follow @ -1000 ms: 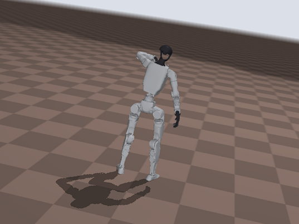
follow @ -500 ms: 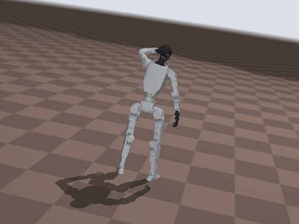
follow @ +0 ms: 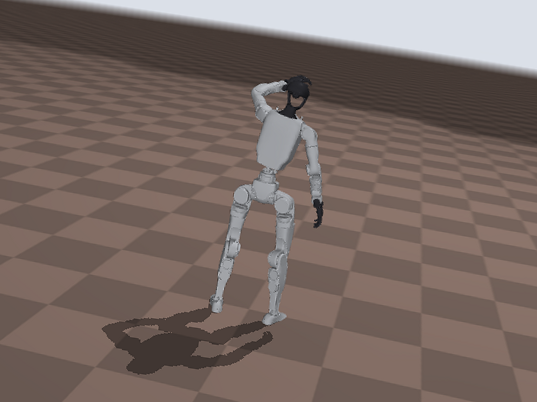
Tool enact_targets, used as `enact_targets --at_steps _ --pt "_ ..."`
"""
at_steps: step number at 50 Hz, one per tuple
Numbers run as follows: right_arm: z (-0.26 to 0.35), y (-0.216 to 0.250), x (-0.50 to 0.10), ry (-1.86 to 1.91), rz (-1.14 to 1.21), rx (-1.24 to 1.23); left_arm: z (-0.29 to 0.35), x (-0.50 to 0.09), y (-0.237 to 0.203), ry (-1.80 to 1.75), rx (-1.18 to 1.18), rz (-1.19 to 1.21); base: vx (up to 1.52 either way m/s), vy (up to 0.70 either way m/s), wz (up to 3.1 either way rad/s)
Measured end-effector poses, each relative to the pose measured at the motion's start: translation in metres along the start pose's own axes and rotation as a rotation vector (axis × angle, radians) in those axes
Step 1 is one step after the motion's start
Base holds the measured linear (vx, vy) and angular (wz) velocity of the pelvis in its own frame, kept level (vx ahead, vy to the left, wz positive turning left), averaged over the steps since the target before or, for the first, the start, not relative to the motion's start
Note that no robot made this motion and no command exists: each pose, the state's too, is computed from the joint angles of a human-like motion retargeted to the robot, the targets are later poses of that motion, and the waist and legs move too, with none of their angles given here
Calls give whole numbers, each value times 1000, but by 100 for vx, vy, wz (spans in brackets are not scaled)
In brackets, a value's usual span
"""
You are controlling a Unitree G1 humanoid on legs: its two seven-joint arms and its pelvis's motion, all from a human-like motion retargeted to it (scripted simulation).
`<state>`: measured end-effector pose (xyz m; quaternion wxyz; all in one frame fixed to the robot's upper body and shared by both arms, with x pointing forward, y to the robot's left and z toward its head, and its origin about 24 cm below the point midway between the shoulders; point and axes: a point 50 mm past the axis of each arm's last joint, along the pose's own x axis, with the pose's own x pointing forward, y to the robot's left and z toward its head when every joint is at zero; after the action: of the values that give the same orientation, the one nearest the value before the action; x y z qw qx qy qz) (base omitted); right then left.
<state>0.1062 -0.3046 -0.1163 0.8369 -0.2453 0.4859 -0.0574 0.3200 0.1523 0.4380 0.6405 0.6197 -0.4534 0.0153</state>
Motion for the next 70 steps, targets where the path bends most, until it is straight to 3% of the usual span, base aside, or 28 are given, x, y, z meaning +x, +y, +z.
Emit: enact_targets --at_steps 3,7,10,12,14,17,23,27,32,37,40,43,48,52,56,60,66,70 --pt "5 0 1 -3 14 -15 8 -22 -35 -4 -324 -278 -1 -1 -28" --pt "7 -5 1 2 52 -32 20 -75 -91 56 -770 -847 -1 -1 -30" --pt "5 -5 -2 14 102 -46 33 -117 -118 92 -956 -1287 0 0 -14" --pt "0 1 -4 24 122 -42 38 -123 -121 85 -972 -1357 0 0 0" --pt "-4 8 -5 32 126 -32 36 -110 -113 64 -923 -1228 0 0 0" --pt "-11 17 -7 46 116 -27 26 -70 -86 21 -772 -815 0 1 24" --pt "-22 14 -8 70 57 -34 -4 -13 -14 42 -292 -65 -1 1 26" --pt "-25 10 -9 73 4 12 -18 -6 7 112 -113 126 0 0 0" --pt "-21 4 -8 71 8 35 -13 -22 -20 106 -352 -216 0 -1 -17" --pt "-16 -3 -7 74 54 5 13 -88 -84 113 -867 -917 0 -3 -38" --pt "-17 -4 -7 85 89 -3 30 -124 -106 117 -1031 -1284 1 -2 -24" --pt "-19 2 -8 91 99 -7 29 -117 -101 103 -984 -1214 0 0 0" --pt "-15 8 -6 63 71 -26 1 -53 -49 84 -724 -526 0 1 17" --pt "-12 4 -5 37 22 -12 -19 -20 -1 113 -382 -61 -1 0 15" --pt "-11 2 -4 23 -24 25 -30 -10 26 144 20 145 0 0 0" --pt "-8 3 -3 20 -11 22 -31 -12 17 144 28 25 0 0 0" --pt "-5 3 -3 32 40 -19 -5 -62 -66 108 -512 -610 0 0 0" --pt "-6 11 -2 49 50 44 40 -124 -122 -30 -705 -972 0 0 0"
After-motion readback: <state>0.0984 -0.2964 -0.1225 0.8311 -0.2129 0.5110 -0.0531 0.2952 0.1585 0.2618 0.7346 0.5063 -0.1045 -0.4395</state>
